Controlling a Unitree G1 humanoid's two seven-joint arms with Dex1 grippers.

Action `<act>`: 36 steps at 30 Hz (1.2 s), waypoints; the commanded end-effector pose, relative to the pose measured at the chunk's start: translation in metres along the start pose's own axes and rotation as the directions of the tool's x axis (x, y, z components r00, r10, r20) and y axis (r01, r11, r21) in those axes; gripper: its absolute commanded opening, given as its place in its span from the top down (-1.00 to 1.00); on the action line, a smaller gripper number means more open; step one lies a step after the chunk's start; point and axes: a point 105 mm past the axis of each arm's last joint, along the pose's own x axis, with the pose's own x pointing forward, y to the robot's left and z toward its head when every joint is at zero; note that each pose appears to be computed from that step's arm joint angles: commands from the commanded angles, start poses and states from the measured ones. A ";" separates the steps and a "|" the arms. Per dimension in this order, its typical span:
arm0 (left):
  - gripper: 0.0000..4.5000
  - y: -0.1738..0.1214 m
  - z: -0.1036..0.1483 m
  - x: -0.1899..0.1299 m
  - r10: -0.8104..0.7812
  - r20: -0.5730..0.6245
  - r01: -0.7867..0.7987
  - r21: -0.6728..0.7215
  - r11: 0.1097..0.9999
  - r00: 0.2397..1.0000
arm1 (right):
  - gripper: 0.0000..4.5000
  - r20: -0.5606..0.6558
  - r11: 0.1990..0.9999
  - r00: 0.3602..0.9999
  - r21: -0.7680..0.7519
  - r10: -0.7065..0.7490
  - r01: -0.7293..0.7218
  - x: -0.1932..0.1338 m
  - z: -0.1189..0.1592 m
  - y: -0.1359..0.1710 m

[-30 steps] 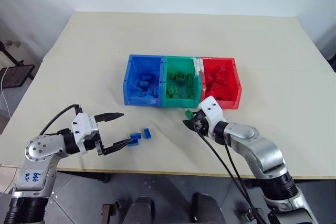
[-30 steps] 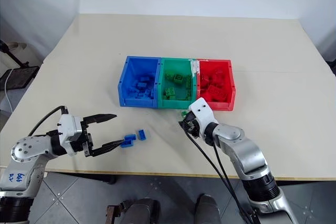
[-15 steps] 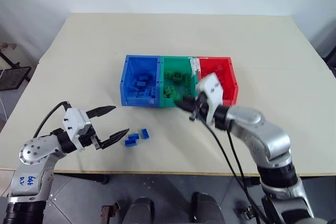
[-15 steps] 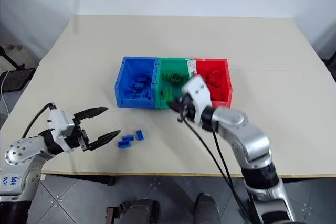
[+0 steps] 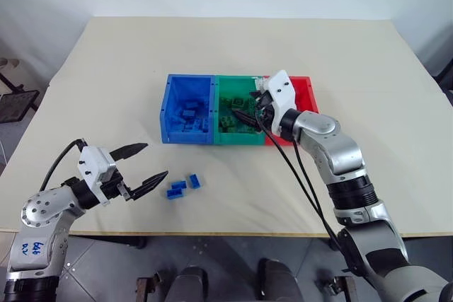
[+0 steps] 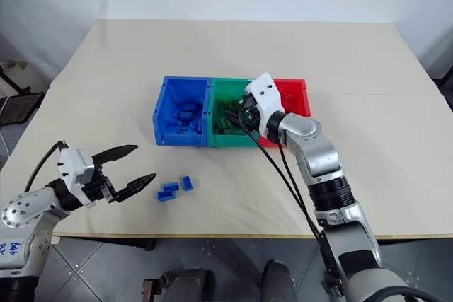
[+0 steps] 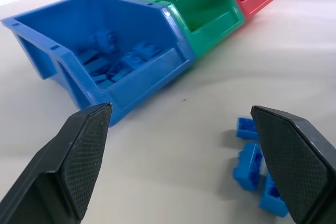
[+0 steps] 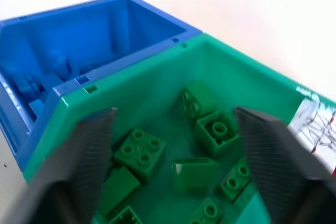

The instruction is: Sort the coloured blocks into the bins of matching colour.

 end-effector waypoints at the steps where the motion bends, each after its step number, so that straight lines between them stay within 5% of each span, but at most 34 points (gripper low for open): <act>1: -1.00 0.012 0.007 -0.009 0.056 0.010 -0.056 0.040 0.998 0.998 | -0.98 0.171 0.988 0.974 -0.079 0.147 -0.135 -0.036 0.023 0.014; 5: -1.00 0.005 0.000 -0.023 -0.009 -0.051 0.010 0.023 1.000 0.999 | -0.98 0.242 0.949 0.918 -0.055 0.314 -0.310 -0.094 0.013 0.037; 11: -1.00 0.009 -0.009 -0.036 -0.067 -0.165 0.080 0.072 0.994 0.984 | -0.98 -0.003 0.878 0.883 -0.107 0.470 -0.467 -0.144 -0.027 0.052; 20: -1.00 -0.027 0.001 0.014 -0.340 -0.290 0.362 0.022 0.932 0.894 | -0.98 0.000 0.898 0.903 -0.101 0.430 -0.428 -0.156 -0.024 0.056; 26: -1.00 -0.049 0.016 0.064 -0.417 -0.338 0.435 -0.025 0.900 0.844 | -0.98 -0.035 0.928 0.931 -0.082 0.362 -0.364 -0.171 -0.029 0.053; 32: -1.00 -0.059 -0.004 0.085 -0.390 -0.526 0.433 -0.045 0.900 0.756 | -0.98 -0.029 0.941 0.945 -0.083 0.326 -0.327 -0.170 -0.028 0.060; 36: -1.00 -0.069 -0.002 0.098 -0.413 -0.516 0.428 -0.095 0.899 0.751 | -0.98 -0.024 0.948 0.952 -0.085 0.304 -0.305 -0.169 -0.027 0.063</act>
